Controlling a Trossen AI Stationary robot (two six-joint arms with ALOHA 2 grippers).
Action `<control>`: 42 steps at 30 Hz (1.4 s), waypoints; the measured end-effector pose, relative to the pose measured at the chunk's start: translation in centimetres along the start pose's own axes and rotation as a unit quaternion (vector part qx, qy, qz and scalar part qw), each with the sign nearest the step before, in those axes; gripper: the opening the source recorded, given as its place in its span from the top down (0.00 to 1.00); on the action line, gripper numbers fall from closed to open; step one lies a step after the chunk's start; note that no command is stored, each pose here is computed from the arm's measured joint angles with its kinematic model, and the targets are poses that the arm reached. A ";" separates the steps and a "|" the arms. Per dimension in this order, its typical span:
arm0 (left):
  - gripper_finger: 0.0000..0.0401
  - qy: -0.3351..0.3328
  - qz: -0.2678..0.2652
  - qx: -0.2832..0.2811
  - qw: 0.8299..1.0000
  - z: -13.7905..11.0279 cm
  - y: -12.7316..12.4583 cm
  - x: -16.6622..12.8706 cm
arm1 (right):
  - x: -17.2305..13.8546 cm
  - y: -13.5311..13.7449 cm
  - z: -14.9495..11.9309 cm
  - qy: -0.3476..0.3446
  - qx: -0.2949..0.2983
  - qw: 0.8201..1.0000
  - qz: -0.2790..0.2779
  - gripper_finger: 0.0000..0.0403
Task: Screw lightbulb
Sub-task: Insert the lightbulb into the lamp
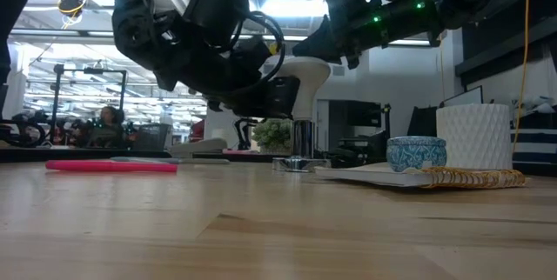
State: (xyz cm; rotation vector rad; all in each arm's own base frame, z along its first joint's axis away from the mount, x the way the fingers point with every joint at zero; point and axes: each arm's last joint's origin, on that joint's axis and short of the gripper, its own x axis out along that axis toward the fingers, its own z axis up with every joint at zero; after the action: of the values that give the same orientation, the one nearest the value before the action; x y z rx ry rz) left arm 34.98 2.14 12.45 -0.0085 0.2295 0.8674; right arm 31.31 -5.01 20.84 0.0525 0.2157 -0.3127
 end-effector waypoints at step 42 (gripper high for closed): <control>1.00 -0.173 0.018 0.056 0.983 4.4 -2.1 -4.3 | 0.0 0.0 -0.1 0.000 0.000 1.000 0.000 0.78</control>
State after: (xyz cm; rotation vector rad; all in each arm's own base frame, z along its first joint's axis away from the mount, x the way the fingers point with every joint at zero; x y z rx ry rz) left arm 34.77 -2.00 17.47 0.2504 -0.0479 0.8760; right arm 31.30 -5.00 20.78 0.0522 0.2157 -0.3119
